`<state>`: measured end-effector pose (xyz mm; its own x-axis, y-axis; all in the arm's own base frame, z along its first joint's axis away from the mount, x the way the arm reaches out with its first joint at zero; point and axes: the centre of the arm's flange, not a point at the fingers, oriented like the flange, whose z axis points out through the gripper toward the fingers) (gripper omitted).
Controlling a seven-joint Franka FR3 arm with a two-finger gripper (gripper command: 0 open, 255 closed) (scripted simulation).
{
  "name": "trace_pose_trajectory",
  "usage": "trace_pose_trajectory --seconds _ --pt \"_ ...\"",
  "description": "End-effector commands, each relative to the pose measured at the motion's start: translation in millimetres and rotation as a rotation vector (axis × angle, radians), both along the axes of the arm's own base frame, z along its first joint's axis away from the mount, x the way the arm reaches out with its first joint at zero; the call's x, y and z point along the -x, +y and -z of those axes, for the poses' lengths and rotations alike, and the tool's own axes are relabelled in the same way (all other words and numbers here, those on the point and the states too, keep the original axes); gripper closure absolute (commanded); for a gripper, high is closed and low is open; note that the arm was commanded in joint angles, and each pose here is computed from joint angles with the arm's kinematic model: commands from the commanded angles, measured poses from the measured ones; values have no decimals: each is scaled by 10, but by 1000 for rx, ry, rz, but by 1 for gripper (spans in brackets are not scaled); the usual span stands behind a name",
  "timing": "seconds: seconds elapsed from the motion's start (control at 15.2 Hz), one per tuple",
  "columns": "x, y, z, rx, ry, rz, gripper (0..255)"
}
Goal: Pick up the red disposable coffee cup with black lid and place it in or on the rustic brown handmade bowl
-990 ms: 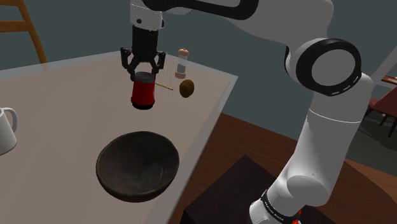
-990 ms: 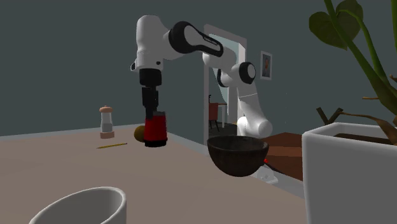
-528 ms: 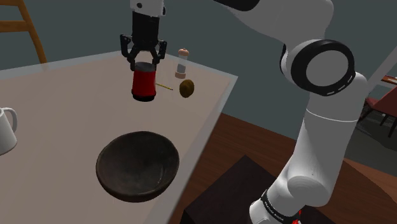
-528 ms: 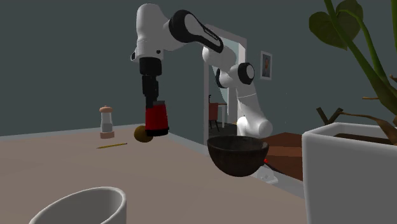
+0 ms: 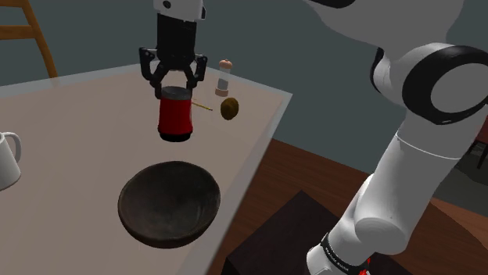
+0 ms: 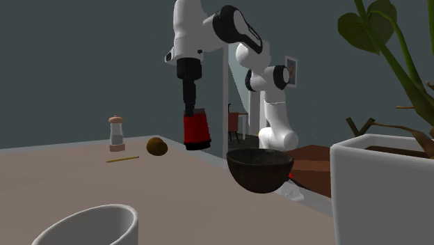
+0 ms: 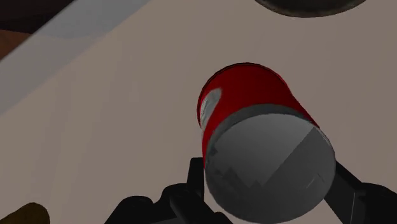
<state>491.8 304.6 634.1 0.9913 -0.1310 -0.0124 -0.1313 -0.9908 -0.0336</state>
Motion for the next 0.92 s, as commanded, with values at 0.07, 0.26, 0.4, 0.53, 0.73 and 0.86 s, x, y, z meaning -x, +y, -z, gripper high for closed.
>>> trace_pose_trajectory --seconds 0.07,0.26,0.4,0.53,0.73,0.86 --pt "345 233 -7 0 -1 1 255" --pt "677 449 -13 0 -1 1 255" --pt "898 593 -17 0 -1 1 255" --pt "1120 736 -20 0 -1 1 255" --pt "1365 895 28 0 -1 1 255" --pt "1365 895 134 0 -1 1 255"
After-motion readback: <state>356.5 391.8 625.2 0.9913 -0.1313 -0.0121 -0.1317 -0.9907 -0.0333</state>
